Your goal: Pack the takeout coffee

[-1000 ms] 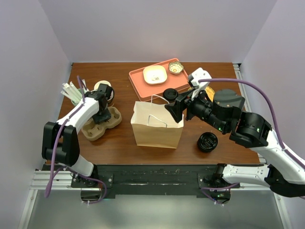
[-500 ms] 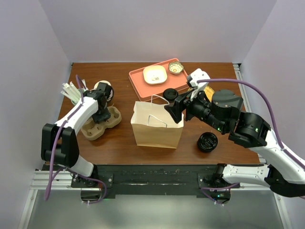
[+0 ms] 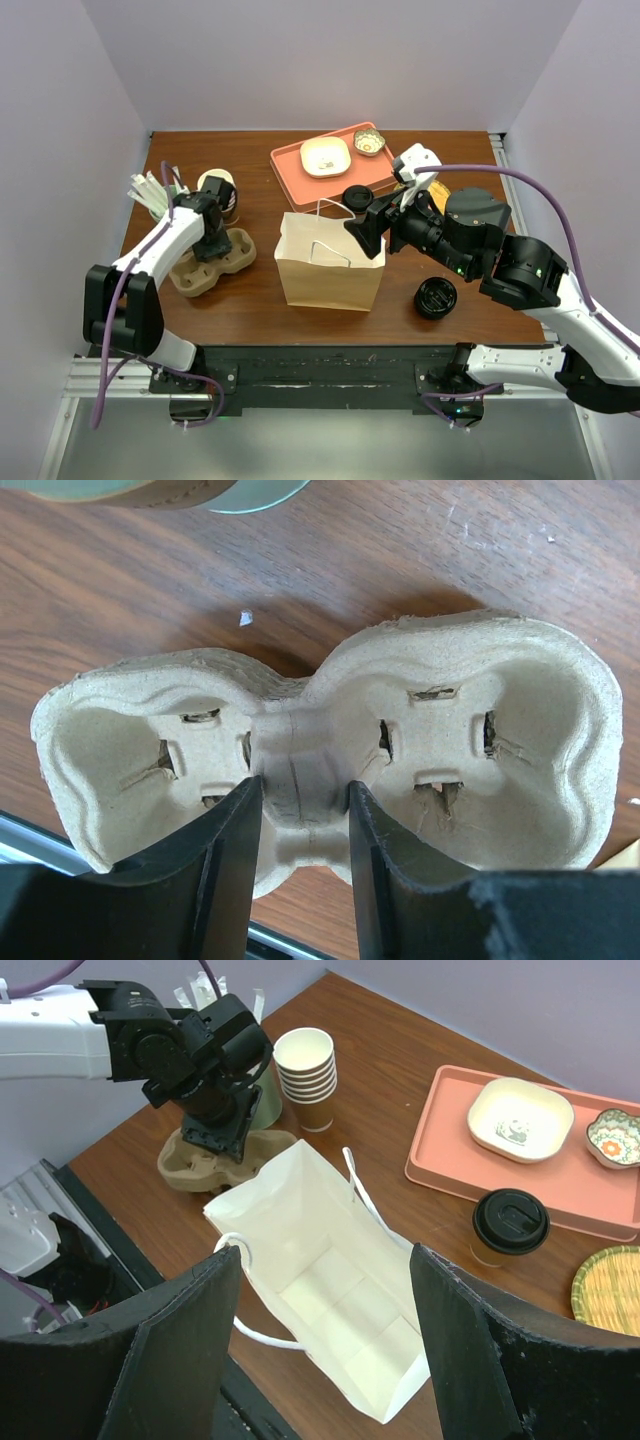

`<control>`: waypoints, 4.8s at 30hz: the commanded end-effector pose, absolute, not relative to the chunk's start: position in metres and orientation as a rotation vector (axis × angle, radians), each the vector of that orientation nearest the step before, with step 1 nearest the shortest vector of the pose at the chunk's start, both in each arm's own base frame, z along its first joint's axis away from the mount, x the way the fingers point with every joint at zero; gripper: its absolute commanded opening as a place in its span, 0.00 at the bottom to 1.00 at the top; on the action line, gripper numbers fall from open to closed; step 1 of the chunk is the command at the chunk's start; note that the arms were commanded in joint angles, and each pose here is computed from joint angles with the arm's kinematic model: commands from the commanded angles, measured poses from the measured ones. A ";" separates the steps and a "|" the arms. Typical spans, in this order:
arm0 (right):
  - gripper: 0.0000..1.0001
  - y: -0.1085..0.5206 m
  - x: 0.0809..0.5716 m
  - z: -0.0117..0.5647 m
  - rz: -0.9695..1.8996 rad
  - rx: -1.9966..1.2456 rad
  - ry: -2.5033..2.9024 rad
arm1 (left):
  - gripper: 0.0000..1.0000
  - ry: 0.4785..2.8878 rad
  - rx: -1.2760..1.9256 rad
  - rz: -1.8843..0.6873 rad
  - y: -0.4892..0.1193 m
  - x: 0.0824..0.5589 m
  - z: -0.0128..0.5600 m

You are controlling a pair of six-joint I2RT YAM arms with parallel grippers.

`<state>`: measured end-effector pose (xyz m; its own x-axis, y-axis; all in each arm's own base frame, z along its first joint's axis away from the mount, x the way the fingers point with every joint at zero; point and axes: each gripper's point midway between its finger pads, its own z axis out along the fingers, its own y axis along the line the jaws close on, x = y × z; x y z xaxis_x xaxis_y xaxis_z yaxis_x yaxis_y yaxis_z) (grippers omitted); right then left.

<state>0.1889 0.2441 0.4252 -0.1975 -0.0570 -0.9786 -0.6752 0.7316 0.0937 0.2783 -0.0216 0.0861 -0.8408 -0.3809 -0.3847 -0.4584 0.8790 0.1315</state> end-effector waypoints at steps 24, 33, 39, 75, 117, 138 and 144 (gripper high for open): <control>0.72 0.259 0.181 0.448 0.682 -0.672 1.657 | 0.46 2.477 0.596 0.049 -0.054 0.291 0.137; 0.72 0.261 0.179 0.447 0.654 -0.746 1.670 | 0.42 2.375 1.013 0.095 -0.057 0.281 0.120; 0.72 0.264 0.180 0.447 0.641 -0.774 1.669 | 0.43 2.323 1.098 0.153 -0.050 0.287 0.116; 0.73 0.271 0.186 0.449 0.625 -0.779 1.664 | 0.46 2.413 1.220 0.158 -0.030 0.290 0.094; 0.73 0.291 0.192 0.449 0.624 -0.844 1.662 | 0.53 2.511 1.201 0.044 -0.020 0.282 0.093; 0.73 0.290 0.194 0.446 0.585 -0.881 1.647 | 0.38 2.544 1.189 -0.001 -0.025 0.292 0.090; 0.73 0.291 0.193 0.444 0.596 -0.887 1.648 | 0.35 2.464 1.079 -0.007 -0.037 0.323 0.137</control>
